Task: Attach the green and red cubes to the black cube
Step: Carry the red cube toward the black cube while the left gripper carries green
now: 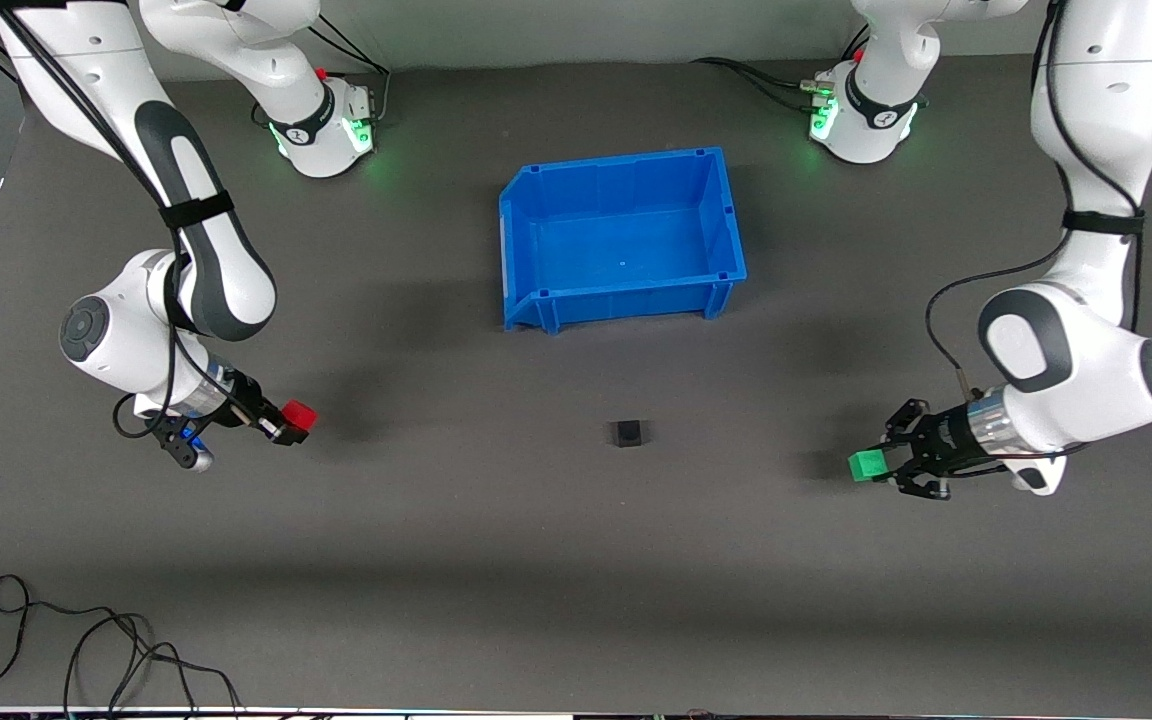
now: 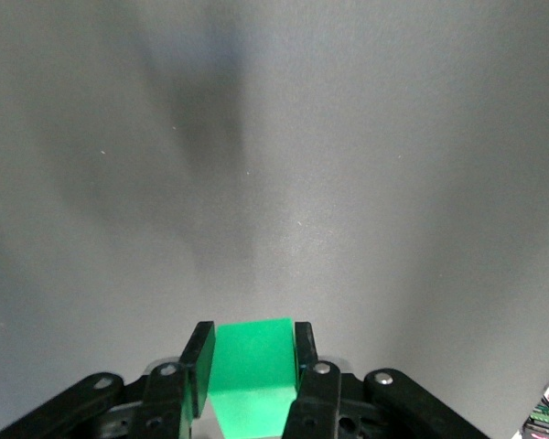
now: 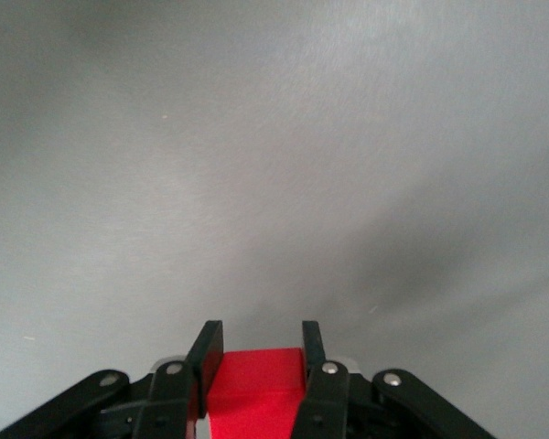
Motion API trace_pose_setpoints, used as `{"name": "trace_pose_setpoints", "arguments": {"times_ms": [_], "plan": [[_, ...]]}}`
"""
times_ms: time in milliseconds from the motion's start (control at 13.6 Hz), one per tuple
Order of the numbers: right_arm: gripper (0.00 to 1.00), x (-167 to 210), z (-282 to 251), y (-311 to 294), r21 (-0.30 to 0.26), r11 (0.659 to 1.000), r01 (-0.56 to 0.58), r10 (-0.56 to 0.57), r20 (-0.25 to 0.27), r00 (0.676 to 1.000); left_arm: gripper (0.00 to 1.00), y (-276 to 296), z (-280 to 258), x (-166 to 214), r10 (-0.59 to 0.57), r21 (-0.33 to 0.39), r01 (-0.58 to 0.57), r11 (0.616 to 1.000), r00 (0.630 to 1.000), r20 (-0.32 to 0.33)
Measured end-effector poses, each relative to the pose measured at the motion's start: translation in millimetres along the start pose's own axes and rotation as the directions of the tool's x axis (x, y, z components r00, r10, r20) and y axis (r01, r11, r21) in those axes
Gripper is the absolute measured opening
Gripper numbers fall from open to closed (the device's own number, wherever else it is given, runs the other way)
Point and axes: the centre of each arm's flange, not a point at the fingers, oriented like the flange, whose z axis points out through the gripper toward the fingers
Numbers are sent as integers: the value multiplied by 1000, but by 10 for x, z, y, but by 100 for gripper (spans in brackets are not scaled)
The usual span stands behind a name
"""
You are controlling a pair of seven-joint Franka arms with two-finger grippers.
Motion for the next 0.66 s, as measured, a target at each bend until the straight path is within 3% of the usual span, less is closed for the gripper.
{"name": "trace_pose_setpoints", "arguments": {"times_ms": [295, 443, 664], "plan": [[40, -379, 17, -570, 16, 971, -240, 240, 8, 971, 37, -18, 228, -281, 0, -4, 0, 1000, 1000, -13], [40, -537, 99, -860, 20, 938, -347, 347, 9, 938, 37, -35, 327, -482, 1, -9, -2, 1000, 1000, -18], [40, -683, 263, -1263, 31, 862, -505, 505, 10, 863, 37, -100, 471, -828, 5, 7, -5, 1000, 1000, -13]]}}
